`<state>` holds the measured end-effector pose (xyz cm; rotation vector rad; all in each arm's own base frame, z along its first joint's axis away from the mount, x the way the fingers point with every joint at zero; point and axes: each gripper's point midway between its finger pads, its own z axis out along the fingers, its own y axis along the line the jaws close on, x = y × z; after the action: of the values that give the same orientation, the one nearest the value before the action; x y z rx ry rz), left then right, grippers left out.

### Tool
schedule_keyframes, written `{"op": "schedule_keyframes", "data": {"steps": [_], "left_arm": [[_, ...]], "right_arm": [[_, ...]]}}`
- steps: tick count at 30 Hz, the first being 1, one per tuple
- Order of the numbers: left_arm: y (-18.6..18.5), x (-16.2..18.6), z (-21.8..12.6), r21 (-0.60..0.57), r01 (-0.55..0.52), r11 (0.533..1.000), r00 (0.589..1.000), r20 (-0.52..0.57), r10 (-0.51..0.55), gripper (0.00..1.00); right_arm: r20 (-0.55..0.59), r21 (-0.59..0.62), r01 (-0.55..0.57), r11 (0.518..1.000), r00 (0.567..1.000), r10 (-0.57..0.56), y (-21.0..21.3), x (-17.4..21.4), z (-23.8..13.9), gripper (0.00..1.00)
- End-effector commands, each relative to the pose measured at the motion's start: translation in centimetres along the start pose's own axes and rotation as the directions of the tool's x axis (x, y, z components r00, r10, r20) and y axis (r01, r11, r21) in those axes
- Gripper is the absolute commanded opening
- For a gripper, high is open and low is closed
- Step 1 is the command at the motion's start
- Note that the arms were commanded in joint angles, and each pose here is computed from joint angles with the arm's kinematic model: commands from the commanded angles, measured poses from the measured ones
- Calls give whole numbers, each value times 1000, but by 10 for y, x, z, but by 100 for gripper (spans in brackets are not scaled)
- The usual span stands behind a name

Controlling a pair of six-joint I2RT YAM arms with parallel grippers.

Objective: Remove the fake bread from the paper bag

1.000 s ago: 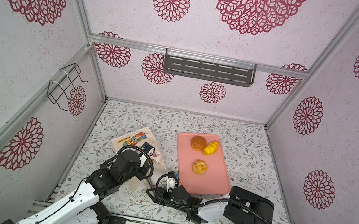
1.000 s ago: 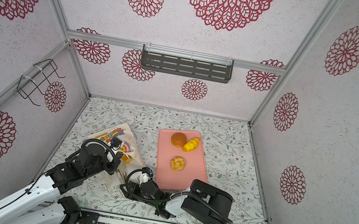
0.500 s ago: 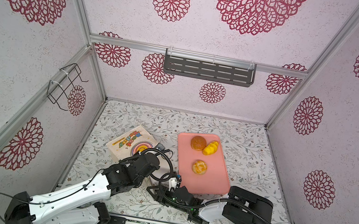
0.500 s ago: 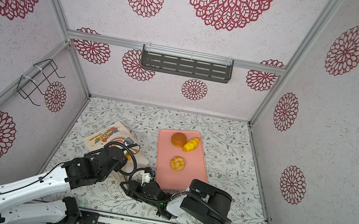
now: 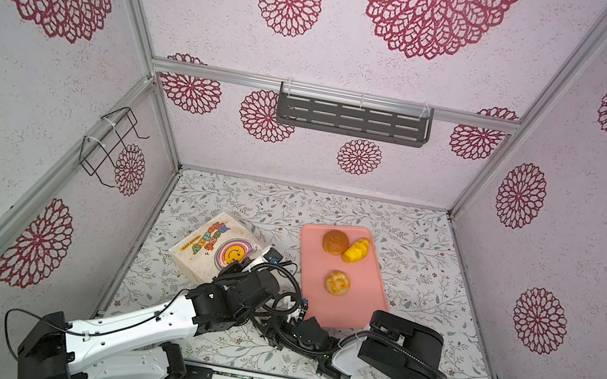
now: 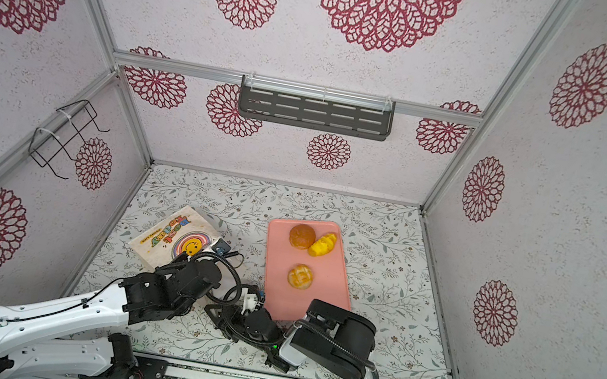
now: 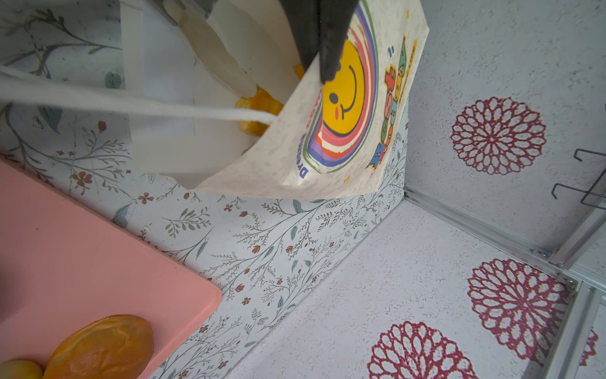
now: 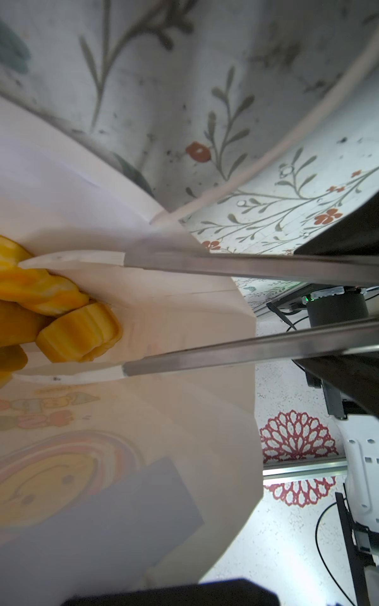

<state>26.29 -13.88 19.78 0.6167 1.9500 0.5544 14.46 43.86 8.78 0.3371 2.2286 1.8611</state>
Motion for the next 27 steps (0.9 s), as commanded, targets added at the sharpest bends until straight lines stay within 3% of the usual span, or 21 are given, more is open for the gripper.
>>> {"op": "schedule_keyframes", "data": {"steps": [1, 13, 22, 25, 27], "left_arm": [[-1, -9, -2, 5, 59, 998, 997, 40, -59, 0], [-10, -10, 0, 26, 107, 994, 992, 69, -108, 0], [-10, -5, -5, 43, 142, 989, 985, 96, -145, 0], [-10, -3, -7, 48, 154, 987, 981, 107, -159, 0], [-11, -2, -8, 58, 161, 985, 980, 112, -167, 0]], "right_arm": [[26, -81, -43, 996, 999, 45, 21, -11, -2, 42], [111, 56, -93, 994, 990, 86, 5, -20, -26, 41], [98, 102, -66, 993, 994, 56, 11, -28, -11, 42], [109, 117, -57, 992, 993, 44, 10, -40, -3, 37], [104, 125, -47, 991, 994, 34, 10, -43, 2, 27]]}}
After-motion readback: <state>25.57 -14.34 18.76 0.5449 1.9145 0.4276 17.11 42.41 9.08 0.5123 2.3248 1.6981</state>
